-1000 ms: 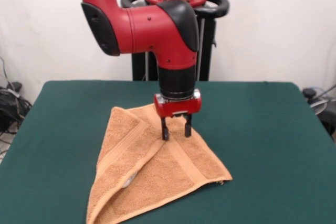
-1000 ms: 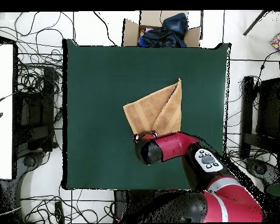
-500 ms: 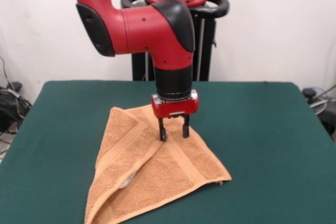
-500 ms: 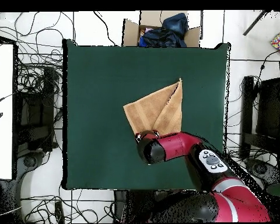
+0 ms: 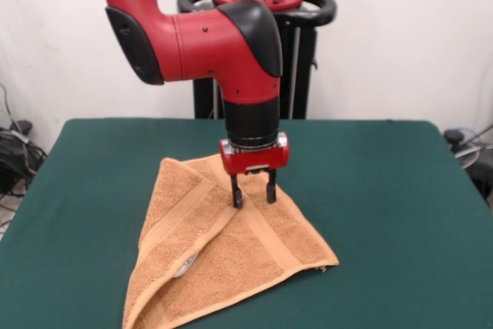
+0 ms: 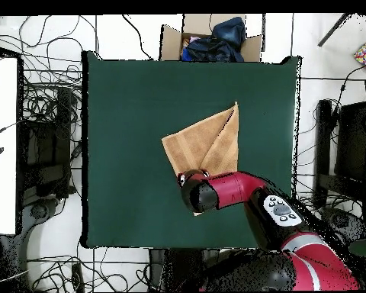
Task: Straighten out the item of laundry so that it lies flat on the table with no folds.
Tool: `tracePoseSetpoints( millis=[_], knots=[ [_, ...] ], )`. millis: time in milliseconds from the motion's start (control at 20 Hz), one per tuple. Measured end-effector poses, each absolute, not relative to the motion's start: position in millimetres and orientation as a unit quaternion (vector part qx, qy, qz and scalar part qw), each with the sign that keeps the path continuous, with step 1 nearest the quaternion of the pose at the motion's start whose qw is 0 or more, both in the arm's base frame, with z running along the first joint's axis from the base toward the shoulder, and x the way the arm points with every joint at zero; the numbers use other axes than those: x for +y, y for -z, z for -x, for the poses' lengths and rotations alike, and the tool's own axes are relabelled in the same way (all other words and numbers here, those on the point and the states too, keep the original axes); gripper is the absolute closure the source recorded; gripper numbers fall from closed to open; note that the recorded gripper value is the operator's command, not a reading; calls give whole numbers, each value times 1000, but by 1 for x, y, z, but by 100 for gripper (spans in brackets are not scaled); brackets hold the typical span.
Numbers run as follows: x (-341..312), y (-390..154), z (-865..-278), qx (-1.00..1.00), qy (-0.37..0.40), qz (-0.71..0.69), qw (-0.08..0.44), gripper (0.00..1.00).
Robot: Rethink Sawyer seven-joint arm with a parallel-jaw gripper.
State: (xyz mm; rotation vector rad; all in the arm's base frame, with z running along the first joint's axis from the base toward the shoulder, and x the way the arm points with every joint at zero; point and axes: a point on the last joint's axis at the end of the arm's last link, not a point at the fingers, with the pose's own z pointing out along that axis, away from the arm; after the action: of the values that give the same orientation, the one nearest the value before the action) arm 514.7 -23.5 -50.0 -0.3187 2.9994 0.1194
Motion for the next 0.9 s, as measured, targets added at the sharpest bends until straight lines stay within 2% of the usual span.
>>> tracePoseSetpoints(
  millis=[400,900],
  knots=[
    [-23,50,-515,992,-40,105,61,0],
    [-45,48,-528,991,-66,107,33,0]
  ],
)
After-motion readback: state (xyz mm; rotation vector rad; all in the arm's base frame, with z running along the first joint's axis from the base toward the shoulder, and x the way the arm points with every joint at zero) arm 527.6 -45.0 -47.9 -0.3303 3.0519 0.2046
